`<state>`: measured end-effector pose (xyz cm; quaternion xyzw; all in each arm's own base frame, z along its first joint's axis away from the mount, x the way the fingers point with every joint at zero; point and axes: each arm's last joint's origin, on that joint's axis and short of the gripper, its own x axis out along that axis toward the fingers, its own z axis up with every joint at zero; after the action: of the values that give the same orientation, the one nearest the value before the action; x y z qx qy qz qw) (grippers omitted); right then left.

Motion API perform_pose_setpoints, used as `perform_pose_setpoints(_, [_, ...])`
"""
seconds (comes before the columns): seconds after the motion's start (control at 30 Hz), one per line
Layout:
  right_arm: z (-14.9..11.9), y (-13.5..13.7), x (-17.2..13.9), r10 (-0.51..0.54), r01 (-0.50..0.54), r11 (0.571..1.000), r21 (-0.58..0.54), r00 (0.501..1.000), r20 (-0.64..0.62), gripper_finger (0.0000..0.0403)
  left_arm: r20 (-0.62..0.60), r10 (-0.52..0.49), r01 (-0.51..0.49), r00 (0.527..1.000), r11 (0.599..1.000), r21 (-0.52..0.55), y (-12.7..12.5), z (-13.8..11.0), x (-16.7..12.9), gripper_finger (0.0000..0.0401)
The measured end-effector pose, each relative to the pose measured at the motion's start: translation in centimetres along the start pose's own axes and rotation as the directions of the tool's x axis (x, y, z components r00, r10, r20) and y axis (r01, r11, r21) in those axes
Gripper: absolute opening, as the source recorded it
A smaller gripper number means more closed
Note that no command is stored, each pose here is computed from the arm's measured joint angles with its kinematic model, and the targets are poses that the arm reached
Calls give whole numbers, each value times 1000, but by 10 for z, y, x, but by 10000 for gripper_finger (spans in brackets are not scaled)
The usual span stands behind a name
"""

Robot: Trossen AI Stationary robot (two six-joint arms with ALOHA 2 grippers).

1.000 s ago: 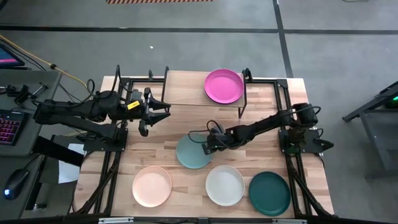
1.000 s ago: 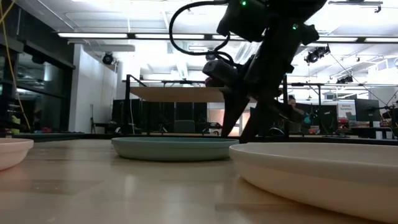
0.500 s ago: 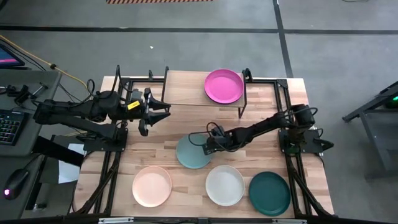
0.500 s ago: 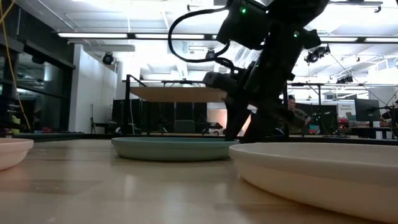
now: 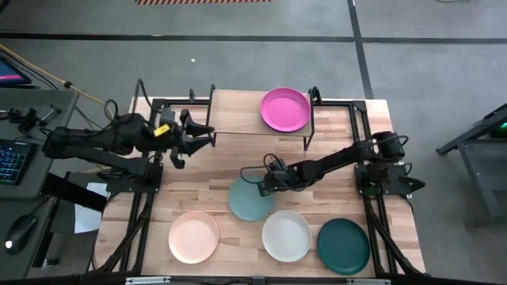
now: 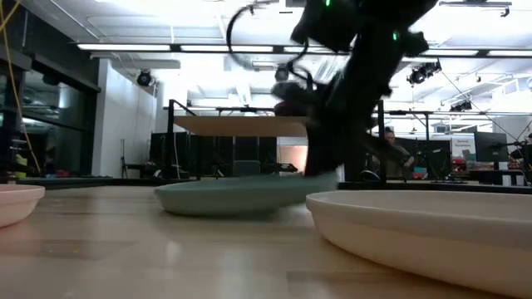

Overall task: Place and stack plates onto a shelf
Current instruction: Put the gray plate on the shelf

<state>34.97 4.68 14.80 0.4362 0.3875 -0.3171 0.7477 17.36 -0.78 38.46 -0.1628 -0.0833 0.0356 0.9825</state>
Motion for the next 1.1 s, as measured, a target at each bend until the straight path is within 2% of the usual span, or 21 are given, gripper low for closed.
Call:
perform_pose_setpoints(0.2, [25, 7, -52, 123, -114, 989, -96, 988, 93, 1, 97, -31, 29, 995, 999, 22, -2, 15, -14, 161])
perform_pose_setpoints(0.33, [42, 8, -90, 223, -200, 968, -149, 962, 158, 1, 122, -18, 15, 992, 1000, 21, -2, 19, -21, 161])
perform_pose_setpoints(0.43, [54, 7, -112, 274, -245, 959, -144, 932, 238, 1, 134, -15, 12, 991, 1000, 20, -2, 21, -23, 161])
perform_pose_setpoints(0.53, [71, 7, -121, 303, -287, 953, -100, 884, 355, 0, 131, -14, 11, 991, 1000, 27, -2, 21, -23, 161])
perform_pose_setpoints(0.67, [97, 8, -118, 331, -344, 937, -62, 817, 471, 0, 128, -13, 10, 992, 1000, 28, -2, 20, -21, 161])
perform_pose_setpoints(0.83, [132, 11, -106, 192, -238, 971, 6, 795, 575, 0, 127, -13, 10, 992, 1000, 28, -2, 20, -21, 161])
perform_pose_setpoints(0.93, [162, 20, -103, 150, -186, 983, -3, 783, 603, 0, 126, -12, 8, 992, 1000, 29, -2, 19, -21, 161])
perform_pose_setpoints(1.1, [205, 25, -91, 22, -37, 999, 14, 817, 576, 0, 127, -10, 6, 992, 1000, 28, -2, 19, -21, 161])
